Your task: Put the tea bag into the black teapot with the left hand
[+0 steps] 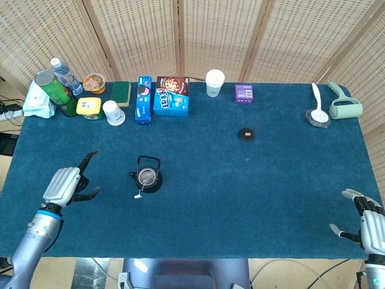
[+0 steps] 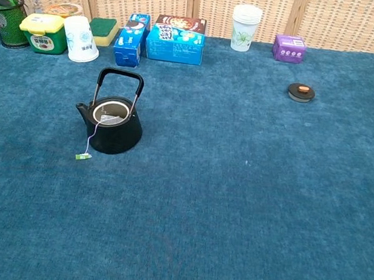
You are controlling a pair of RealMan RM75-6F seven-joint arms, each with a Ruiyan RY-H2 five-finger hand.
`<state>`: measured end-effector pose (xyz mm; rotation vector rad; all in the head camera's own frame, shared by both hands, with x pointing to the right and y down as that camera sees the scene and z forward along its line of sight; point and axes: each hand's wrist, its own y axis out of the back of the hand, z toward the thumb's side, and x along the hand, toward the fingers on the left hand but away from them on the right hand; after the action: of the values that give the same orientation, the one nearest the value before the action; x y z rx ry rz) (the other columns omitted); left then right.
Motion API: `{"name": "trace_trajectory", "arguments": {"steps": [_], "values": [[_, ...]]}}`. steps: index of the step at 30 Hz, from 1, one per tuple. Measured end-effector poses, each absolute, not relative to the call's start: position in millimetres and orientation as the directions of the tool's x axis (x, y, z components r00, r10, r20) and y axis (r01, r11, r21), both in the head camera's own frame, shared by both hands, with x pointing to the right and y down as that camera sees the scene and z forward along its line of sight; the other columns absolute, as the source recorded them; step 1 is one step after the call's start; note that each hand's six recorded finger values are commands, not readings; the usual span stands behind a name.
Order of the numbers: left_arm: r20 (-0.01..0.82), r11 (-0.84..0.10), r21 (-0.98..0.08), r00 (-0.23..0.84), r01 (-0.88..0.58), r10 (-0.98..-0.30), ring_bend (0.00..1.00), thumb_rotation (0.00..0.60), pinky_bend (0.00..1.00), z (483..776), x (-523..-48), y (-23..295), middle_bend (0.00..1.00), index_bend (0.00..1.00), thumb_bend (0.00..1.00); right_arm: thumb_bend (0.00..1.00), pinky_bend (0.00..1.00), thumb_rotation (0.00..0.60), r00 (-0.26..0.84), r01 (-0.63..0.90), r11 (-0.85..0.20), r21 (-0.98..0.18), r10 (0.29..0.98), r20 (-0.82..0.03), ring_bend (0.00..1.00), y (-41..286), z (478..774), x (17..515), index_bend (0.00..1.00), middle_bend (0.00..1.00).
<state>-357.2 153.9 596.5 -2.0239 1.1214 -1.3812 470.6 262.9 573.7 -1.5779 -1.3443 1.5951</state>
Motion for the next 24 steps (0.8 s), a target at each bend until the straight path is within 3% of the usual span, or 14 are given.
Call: {"name": "trace_trajectory", "arguments": {"steps": [6, 10, 14, 18, 24], "values": [[0.47, -0.449, -0.816, 0.034, -0.363, -0.882, 0.62, 0.6, 0.68, 580.1, -393.0, 172.5, 0.67, 0.03, 0.35, 0.02, 0.17, 0.6, -0.151, 0.258, -0.38, -0.888, 0.892, -0.426, 0.23, 254.1, 573.8, 461.0, 0.24, 0.22], [0.443, -0.407, -0.845, -0.028, -0.346, -0.896, 0.53, 0.6, 0.59, 570.9, -411.5, 189.8, 0.55, 0.03, 0.35, 0.02, 0.16, 0.6, -0.126, 0.247, -0.382, -0.891, 0.899, -0.42, 0.23, 249.2, 573.0, 453.9, 0.24, 0.22], [0.431, -0.387, -0.859, -0.063, -0.336, -0.9, 0.48, 0.6, 0.53, 563.3, -423.3, 203.4, 0.51, 0.04, 0.35, 0.02, 0.15, 0.6, -0.093, 0.232, -0.385, -0.893, 0.906, -0.414, 0.23, 244.2, 572.0, 444.1, 0.24, 0.22], [0.415, -0.365, -0.87, -0.094, -0.331, -0.905, 0.4, 0.6, 0.5, 554.1, -434.0, 217.7, 0.49, 0.11, 0.35, 0.02, 0.15, 0.6, -0.054, 0.216, -0.383, -0.898, 0.914, -0.402, 0.23, 241.3, 569.8, 433.2, 0.25, 0.23], [0.391, -0.327, -0.885, -0.147, -0.331, -0.909, 0.39, 0.6, 0.46, 538.4, -450.7, 239.5, 0.49, 0.18, 0.35, 0.02, 0.15, 0.6, 0.009, 0.201, -0.37, -0.907, 0.927, -0.376, 0.23, 242.4, 562.8, 415.0, 0.28, 0.24]]}}
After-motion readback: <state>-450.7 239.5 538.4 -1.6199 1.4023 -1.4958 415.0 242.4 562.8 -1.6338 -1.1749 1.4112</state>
